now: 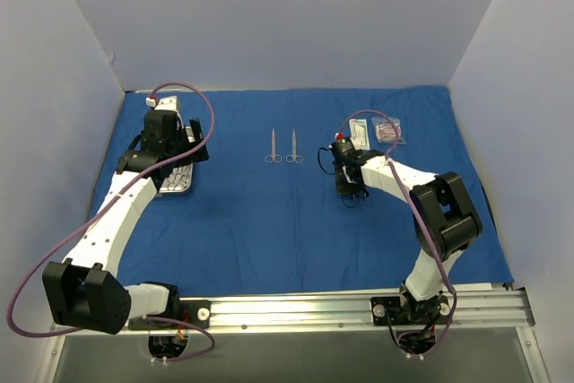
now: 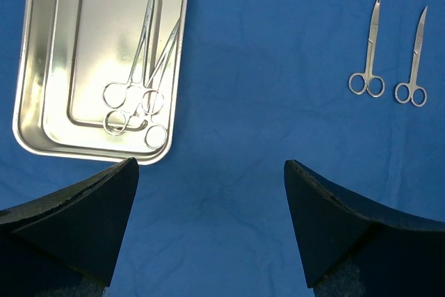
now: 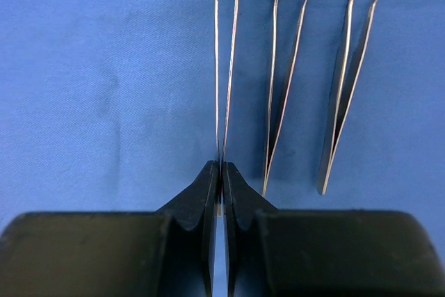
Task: Open and lay out the surgical kit
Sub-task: Place the medical item in the surgical kit.
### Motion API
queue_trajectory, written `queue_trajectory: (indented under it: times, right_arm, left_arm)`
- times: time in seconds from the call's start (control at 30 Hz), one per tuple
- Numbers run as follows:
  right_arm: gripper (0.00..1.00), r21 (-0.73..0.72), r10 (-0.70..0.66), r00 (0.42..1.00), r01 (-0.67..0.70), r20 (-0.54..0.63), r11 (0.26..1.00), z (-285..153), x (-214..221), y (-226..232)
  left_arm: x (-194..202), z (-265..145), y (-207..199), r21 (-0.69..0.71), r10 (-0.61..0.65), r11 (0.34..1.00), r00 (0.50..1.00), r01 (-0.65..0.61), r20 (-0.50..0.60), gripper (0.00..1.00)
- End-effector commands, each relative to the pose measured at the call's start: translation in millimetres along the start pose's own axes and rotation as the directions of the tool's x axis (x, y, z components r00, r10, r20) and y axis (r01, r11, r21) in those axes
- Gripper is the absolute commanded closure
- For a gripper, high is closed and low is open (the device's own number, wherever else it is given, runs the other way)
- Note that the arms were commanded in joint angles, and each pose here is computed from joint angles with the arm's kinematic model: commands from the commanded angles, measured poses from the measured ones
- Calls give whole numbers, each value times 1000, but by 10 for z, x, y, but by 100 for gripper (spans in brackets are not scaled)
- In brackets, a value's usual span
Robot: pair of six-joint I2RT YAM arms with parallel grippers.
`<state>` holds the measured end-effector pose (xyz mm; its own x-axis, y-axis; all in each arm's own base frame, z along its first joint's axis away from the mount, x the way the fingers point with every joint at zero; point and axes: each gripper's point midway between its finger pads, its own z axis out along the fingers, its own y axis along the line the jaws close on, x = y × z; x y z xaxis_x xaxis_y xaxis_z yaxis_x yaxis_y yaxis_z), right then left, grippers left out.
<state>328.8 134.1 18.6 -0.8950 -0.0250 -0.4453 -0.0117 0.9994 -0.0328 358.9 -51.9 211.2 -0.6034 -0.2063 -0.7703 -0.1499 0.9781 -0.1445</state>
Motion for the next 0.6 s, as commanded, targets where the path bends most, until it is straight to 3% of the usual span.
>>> queue_trajectory:
  times: [0.0, 0.57]
  right_arm:
    - [100, 18, -26, 999, 26, -41, 999, 58, 109, -63]
    - [91, 2, -54, 996, 54, -66, 999, 94, 161, -38]
  left_arm:
    - [-29, 42, -18, 13, -11, 1000, 1000, 11, 11, 5]
    - [-40, 72, -47, 24, -19, 1000, 1000, 19, 7, 5]
